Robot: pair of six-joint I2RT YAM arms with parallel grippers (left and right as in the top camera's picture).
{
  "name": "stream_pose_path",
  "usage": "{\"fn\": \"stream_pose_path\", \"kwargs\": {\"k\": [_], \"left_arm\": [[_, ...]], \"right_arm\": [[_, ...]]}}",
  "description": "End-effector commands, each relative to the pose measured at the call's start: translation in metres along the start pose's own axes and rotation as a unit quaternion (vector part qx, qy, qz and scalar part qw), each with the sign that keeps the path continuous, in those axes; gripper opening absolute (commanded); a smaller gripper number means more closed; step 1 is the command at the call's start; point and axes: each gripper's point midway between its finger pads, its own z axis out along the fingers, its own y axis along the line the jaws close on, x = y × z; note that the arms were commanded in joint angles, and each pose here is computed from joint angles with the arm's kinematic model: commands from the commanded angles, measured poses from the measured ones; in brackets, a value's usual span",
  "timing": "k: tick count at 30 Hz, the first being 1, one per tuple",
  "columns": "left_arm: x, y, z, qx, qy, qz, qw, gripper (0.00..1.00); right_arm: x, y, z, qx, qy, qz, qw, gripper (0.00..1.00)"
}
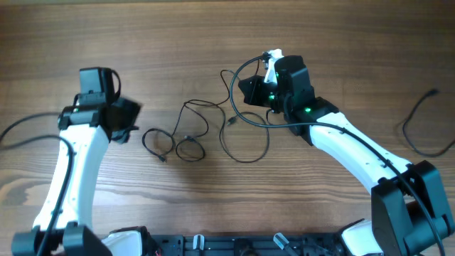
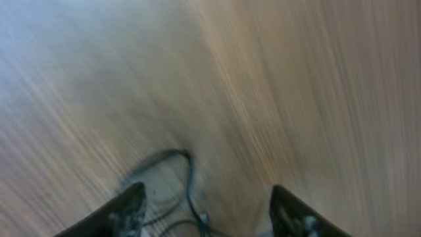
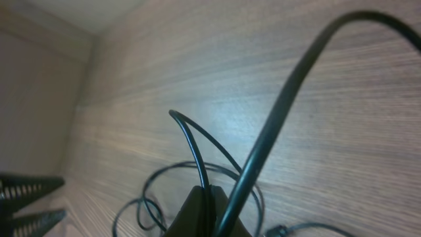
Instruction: Untangle cables
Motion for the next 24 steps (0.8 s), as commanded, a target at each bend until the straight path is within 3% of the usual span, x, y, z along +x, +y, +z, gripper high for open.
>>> {"fn": "stream_pose_path", "kwargs": {"k": [1,4,7,8,10,14,16,17,18,21,24], "left_arm": [[0.091,-0.044,0.005,0.156,0.199,0.286,0.924,0.77],[0.12,-0.055,0.012,0.178,0.241,0.31,0.902,0.78],[0.134,-0.079,0.011,0.203,0.252,0.265,0.908,0.76],[0.133,-0.09,0.01,0.217,0.242,0.253,0.911,0.68],[0.126,-0.09,0.02,0.183,0.219,0.201,0.937,0.6],[0.158,-0.08,0.041,0.14,0.254,0.208,0.934,0.59],[0.173,-0.071,0.058,0.105,0.256,0.21,0.938,0.51],[0.179,-0.065,0.068,0.084,0.252,0.216,0.94,0.31],[0.191,-0.06,0.074,0.071,0.26,0.228,0.936,0.04],[0.202,-0.062,0.061,0.085,0.274,0.271,0.919,0.04],[0.192,-0.066,-0.002,0.125,0.324,0.308,0.886,0.04]], "right_arm": [[0.004,0.001,0.0,0.001,0.009,-0.023,1.0,0.05],[0.01,-0.005,0.0,0.014,0.02,-0.017,1.0,0.05],[0.016,-0.015,-0.001,0.037,0.029,-0.011,0.999,0.05],[0.018,-0.016,-0.001,0.04,0.034,-0.009,0.999,0.05],[0.018,-0.017,-0.001,0.042,0.034,-0.009,0.999,0.05],[0.017,-0.019,-0.002,0.049,0.029,-0.009,0.998,0.05],[0.017,-0.019,-0.002,0.049,0.03,-0.009,0.998,0.05],[0.017,-0.02,-0.002,0.049,0.031,-0.009,0.998,0.04],[0.019,-0.021,-0.002,0.051,0.033,-0.008,0.998,0.05],[0.021,-0.025,-0.002,0.062,0.037,-0.005,0.997,0.05],[0.02,-0.028,-0.003,0.07,0.034,-0.004,0.997,0.05]]}}
